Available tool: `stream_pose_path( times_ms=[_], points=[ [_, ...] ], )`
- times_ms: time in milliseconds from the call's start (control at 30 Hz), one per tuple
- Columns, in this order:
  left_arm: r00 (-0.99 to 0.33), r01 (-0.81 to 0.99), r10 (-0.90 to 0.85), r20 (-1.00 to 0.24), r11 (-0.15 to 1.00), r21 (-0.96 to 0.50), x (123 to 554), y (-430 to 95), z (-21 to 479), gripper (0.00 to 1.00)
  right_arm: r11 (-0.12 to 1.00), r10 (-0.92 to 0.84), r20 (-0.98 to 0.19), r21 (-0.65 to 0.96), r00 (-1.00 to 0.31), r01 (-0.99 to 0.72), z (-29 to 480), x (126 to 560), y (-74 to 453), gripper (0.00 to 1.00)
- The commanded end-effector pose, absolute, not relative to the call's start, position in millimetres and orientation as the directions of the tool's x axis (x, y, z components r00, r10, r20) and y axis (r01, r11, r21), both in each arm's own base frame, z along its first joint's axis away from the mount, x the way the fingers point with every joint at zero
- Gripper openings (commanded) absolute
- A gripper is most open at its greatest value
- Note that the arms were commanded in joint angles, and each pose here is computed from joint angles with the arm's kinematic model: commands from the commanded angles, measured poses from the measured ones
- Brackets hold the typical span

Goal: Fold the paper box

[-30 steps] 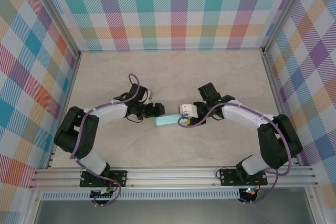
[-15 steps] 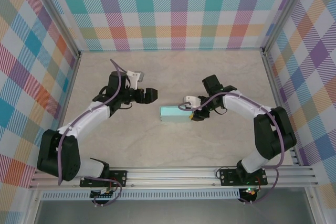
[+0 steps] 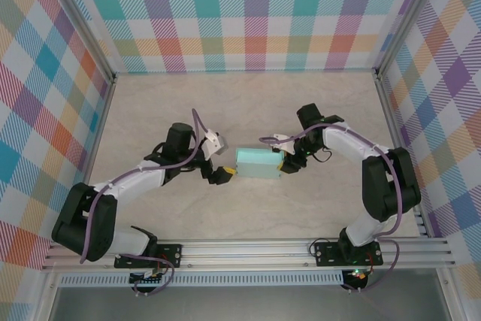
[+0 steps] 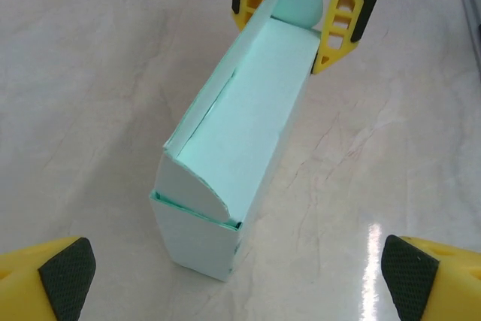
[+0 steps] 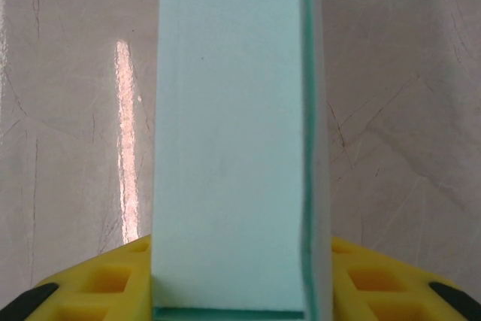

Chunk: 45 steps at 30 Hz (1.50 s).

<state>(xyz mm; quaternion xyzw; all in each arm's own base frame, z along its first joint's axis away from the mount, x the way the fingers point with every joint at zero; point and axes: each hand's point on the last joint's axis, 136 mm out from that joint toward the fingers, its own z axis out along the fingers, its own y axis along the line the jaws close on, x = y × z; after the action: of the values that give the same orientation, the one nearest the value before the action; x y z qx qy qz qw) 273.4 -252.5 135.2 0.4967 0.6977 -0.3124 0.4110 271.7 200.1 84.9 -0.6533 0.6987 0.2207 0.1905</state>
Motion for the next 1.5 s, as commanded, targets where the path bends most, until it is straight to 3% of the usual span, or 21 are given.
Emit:
stream_pose_path(
  times_ms=[0,267,767,933,967,1100,1300,1400,1467],
  points=[
    [0.006,0.95,0.474,-0.881,0.273,0.153,288,-265,131,1.0,0.027,-0.84,-0.534,0.137,-0.097,-0.99,77,257,197,0.35],
    [0.137,0.947,0.484,-0.864,0.191,0.258,291,-295,122,0.95,-0.008,-0.846,-0.531,0.105,-0.049,-0.994,76,252,196,0.36],
    [0.24,0.959,0.483,-0.842,0.017,0.284,260,-309,109,0.58,-0.023,-0.854,-0.519,0.073,-0.018,-0.997,73,250,194,0.36],
    [0.243,0.96,0.491,-0.836,0.001,0.28,255,-314,106,0.52,0.011,-0.814,-0.58,0.025,-0.024,-1.0,83,258,203,0.4],
    [0.241,0.962,0.492,-0.837,-0.005,0.274,253,-314,104,0.52,0.018,-0.803,-0.596,0.002,-0.016,-1.0,86,259,205,0.45],
    [0.2,0.972,0.519,-0.831,0.003,0.235,255,-314,92,0.47,0.059,-0.768,-0.64,-0.076,0.003,-0.995,94,263,207,0.54],
    [0.148,0.982,0.523,-0.84,0.019,0.186,257,-317,87,0.46,0.145,-0.7,-0.714,-0.14,-0.001,-0.98,110,250,205,0.56],
    [0.124,0.985,0.534,-0.836,0.038,0.171,261,-317,85,0.45,0.253,-0.665,-0.745,-0.164,-0.048,-0.953,115,249,199,0.57],
    [0.115,0.985,0.539,-0.835,0.05,0.168,263,-317,83,0.45,0.406,-0.596,-0.794,-0.171,-0.118,-0.898,130,260,193,0.62]
  ],
)
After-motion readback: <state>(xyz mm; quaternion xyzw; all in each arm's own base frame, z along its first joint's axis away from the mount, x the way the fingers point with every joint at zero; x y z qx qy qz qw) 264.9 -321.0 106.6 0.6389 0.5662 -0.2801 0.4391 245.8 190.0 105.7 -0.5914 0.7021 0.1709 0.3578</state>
